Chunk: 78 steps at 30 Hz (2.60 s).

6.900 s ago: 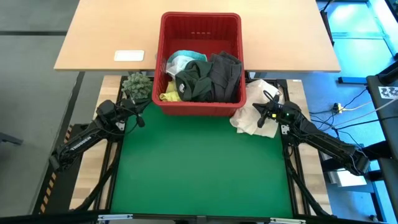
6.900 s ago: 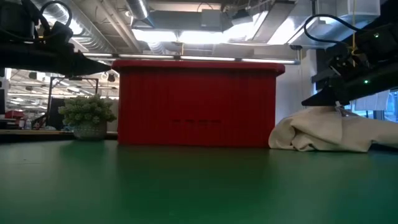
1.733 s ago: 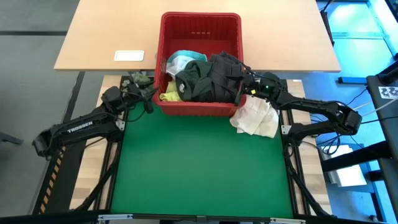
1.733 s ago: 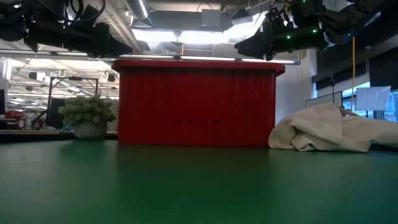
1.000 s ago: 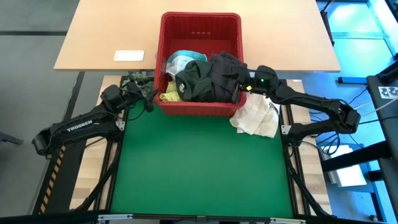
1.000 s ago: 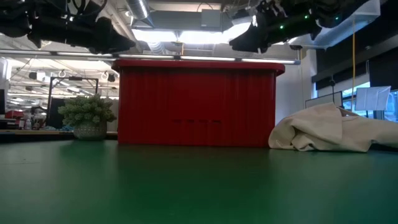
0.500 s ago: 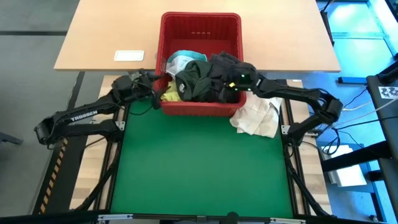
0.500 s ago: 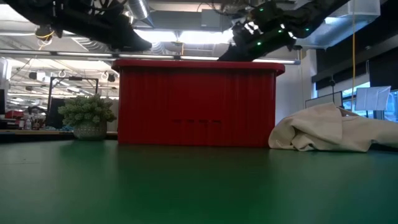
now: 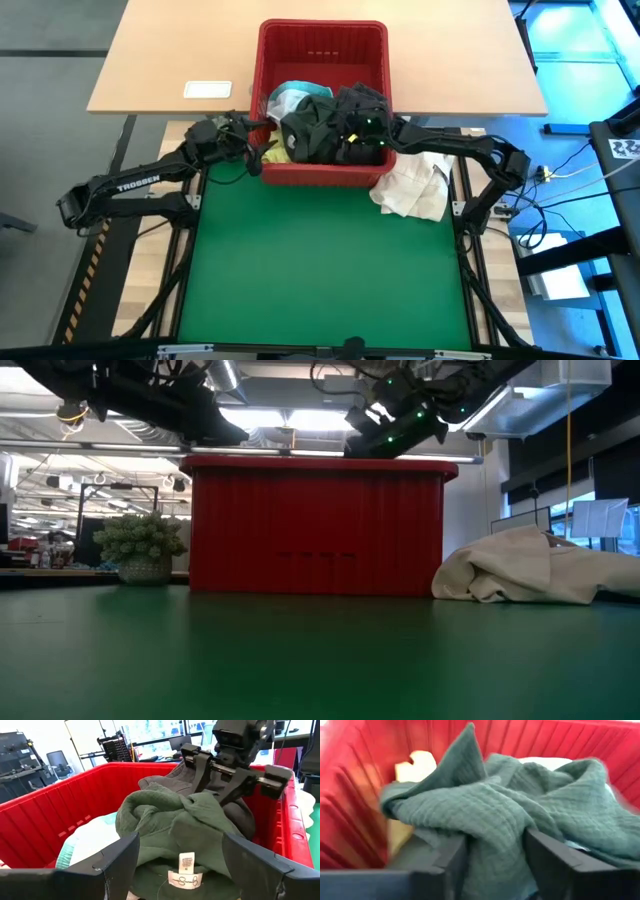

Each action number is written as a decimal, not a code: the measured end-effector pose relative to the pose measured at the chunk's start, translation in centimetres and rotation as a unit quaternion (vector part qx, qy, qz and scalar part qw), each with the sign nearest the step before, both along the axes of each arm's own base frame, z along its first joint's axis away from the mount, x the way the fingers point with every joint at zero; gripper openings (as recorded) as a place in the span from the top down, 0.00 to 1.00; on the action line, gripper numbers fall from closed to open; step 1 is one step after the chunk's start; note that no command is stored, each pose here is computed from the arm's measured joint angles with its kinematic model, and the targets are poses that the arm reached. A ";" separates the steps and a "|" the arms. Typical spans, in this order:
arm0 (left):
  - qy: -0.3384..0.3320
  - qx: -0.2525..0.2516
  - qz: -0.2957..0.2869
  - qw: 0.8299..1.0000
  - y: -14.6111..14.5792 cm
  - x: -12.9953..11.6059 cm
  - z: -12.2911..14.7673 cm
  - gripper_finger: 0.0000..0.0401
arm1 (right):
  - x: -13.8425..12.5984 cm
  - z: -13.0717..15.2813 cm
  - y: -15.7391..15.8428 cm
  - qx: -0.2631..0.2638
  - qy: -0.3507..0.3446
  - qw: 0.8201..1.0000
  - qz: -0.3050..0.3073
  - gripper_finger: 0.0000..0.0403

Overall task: Fold Laundry from Bin
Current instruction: Fold the dark green polo

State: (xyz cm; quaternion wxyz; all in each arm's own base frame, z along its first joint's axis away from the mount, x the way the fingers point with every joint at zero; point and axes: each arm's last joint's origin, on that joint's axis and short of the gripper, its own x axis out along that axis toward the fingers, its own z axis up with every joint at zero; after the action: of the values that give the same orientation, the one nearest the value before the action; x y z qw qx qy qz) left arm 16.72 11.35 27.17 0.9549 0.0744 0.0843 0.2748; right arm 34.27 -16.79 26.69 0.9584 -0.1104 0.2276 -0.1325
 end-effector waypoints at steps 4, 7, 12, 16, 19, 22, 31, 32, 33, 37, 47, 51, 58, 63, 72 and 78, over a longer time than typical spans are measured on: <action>-0.001 0.000 0.000 1.000 0.0 0.0 0.0 0.31 | 0.0 0.4 0.1 -0.017 -0.007 1.000 -0.009 0.86; -0.002 -0.002 0.000 1.000 0.0 0.0 0.0 0.31 | 0.0 0.7 0.1 -0.032 -0.013 0.999 -0.009 0.96; -0.002 -0.002 0.000 1.000 0.0 0.0 0.0 0.31 | -0.2 2.1 0.3 -0.049 -0.048 0.998 -0.013 0.97; -0.002 -0.002 0.001 1.000 0.0 0.0 0.0 0.31 | -1.2 4.3 0.7 -0.062 -0.084 0.994 -0.017 0.98; -0.002 -0.002 0.000 1.000 0.0 0.0 0.0 0.31 | -2.3 6.2 1.3 -0.066 -0.114 0.991 -0.017 0.99; -0.002 -0.002 0.000 1.000 0.0 0.0 0.0 0.31 | -3.3 8.2 2.4 -0.065 -0.147 0.987 0.000 0.99; -0.002 -0.002 0.001 1.000 0.0 0.0 0.0 0.31 | -7.0 14.4 8.8 -0.098 -0.251 0.960 0.082 0.99; -0.002 -0.002 0.001 1.000 0.0 0.0 0.0 0.31 | -7.5 15.0 9.6 -0.098 -0.263 0.955 0.096 0.99; -0.002 -0.002 0.001 1.000 0.0 0.0 0.0 0.31 | -8.0 15.6 10.5 -0.099 -0.274 0.950 0.108 0.99; -0.002 -0.002 0.001 1.000 0.0 0.0 0.0 0.31 | -9.7 17.2 13.7 -0.094 -0.310 0.932 0.164 0.99; -0.003 -0.004 0.001 1.000 0.0 0.0 0.0 0.31 | -12.3 18.9 18.7 -0.083 -0.355 0.895 0.258 1.00; -0.003 -0.004 0.001 1.000 0.0 0.0 0.0 0.31 | -12.6 19.1 20.0 -0.072 -0.361 0.885 0.285 1.00; -0.002 -0.005 0.001 1.000 0.0 0.0 0.0 0.31 | -13.5 19.6 23.0 -0.067 -0.394 0.842 0.362 1.00; 0.003 -0.008 0.001 1.000 0.0 0.0 -0.1 0.31 | -14.0 19.8 24.3 -0.068 -0.406 0.826 0.385 1.00; 0.003 -0.008 0.001 1.000 0.0 0.0 -0.1 0.31 | -14.7 19.9 25.9 -0.058 -0.416 0.797 0.433 1.00; -0.001 -0.015 0.002 1.000 0.0 0.0 -0.1 0.31 | -14.5 19.1 26.2 -0.052 -0.373 0.813 0.443 1.00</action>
State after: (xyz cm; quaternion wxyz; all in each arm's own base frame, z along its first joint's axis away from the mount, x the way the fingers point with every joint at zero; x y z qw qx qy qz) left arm 16.70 11.34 27.04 0.9555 0.0598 0.0878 0.2753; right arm 19.76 9.39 45.78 0.9174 -0.1912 -0.2285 0.2638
